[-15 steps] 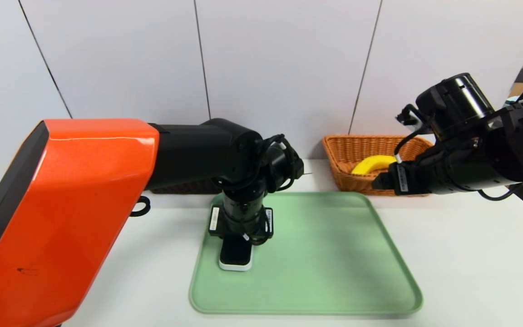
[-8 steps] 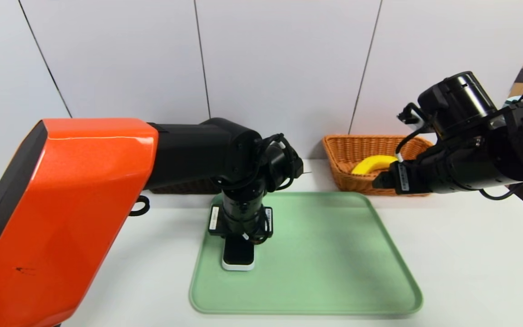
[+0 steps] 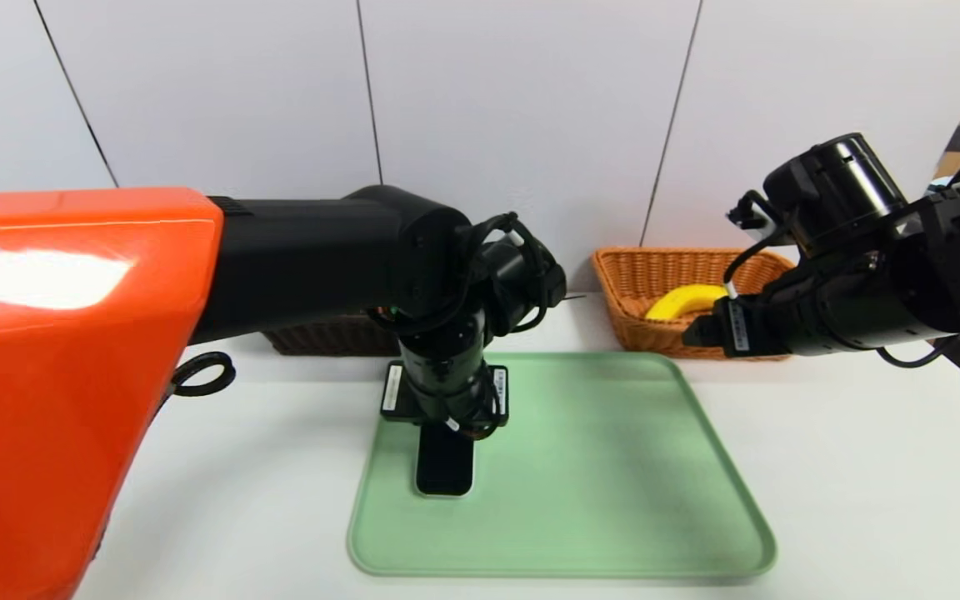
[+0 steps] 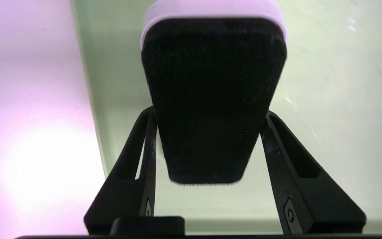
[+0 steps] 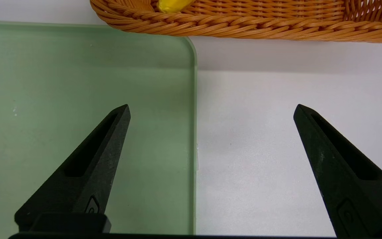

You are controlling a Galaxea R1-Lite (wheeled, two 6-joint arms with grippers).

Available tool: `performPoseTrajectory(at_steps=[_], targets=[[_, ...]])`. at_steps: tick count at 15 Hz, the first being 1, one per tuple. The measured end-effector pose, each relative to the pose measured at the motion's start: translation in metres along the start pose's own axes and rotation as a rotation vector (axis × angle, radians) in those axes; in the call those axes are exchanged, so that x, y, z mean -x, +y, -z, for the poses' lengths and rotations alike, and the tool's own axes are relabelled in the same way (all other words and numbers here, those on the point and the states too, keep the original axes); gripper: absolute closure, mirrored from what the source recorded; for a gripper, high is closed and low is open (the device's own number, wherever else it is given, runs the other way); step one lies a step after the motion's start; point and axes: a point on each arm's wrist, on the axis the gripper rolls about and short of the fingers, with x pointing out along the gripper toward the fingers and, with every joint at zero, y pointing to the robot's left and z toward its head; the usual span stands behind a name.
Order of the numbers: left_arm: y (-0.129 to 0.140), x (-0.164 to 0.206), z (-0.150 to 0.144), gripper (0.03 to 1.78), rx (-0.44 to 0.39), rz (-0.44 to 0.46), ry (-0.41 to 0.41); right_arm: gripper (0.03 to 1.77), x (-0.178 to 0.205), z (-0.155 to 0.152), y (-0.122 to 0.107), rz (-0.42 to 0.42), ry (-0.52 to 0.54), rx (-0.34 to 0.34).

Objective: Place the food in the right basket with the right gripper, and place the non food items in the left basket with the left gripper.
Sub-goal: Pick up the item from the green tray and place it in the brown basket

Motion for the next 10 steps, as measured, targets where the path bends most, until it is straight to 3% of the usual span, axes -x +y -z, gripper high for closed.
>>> performPoseTrajectory(at_steps=[6, 10], targets=[[-0.001, 0.026, 0.005, 0.87, -0.018, 0.044, -0.036, 0.10, 0.000, 0.000, 0.000, 0.000, 0.001, 0.000], [0.001, 0.034, 0.005, 0.98, -0.016, 0.056, -0.050, 0.10, 0.000, 0.000, 0.000, 0.001, 0.002, 0.000]])
